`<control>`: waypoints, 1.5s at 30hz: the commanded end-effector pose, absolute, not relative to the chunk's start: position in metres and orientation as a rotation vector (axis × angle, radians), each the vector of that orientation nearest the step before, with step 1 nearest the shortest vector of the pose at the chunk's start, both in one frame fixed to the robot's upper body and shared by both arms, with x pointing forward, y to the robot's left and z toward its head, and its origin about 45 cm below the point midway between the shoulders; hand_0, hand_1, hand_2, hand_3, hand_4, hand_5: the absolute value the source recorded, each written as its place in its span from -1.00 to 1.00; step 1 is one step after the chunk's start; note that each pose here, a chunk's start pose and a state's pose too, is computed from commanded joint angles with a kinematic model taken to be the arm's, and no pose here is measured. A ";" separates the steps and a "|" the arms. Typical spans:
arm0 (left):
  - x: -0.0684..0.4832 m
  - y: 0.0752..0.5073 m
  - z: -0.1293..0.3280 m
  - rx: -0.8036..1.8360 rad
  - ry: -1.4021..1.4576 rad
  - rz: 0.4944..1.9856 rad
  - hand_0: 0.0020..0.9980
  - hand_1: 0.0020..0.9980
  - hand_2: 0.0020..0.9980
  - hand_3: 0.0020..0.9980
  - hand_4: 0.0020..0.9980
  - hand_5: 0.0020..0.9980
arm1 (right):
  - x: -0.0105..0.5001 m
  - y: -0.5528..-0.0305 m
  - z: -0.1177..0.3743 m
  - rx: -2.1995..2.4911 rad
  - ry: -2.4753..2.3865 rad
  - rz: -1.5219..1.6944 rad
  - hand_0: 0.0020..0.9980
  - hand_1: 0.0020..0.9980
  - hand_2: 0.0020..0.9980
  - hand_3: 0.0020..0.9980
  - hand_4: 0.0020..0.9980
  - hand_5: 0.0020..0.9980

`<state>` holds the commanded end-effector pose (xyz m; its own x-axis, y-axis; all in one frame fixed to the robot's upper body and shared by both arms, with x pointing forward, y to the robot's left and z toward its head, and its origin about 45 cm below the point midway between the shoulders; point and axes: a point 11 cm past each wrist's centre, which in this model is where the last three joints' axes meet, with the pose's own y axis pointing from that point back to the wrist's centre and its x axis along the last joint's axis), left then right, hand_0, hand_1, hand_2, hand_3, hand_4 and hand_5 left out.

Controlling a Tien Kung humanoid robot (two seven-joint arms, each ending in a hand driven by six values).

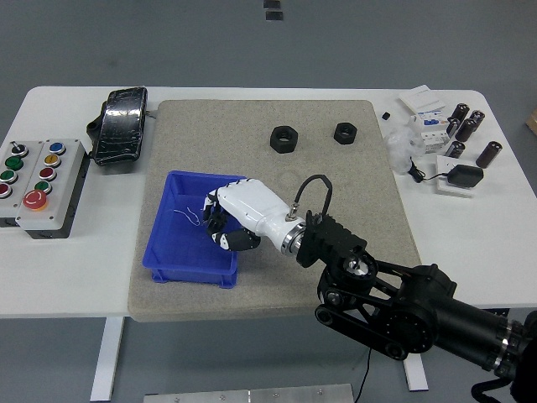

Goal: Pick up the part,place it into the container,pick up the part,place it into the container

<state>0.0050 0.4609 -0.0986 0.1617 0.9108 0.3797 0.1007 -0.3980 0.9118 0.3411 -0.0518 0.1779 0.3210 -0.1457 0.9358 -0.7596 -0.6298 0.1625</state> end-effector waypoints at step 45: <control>0.002 0.458 -0.100 1.660 0.992 1.327 0.30 0.32 0.27 0.32 0.42 -0.42 | 0.326 -0.208 0.136 1.651 -0.954 0.864 0.30 0.60 0.71 0.69 0.66 -0.28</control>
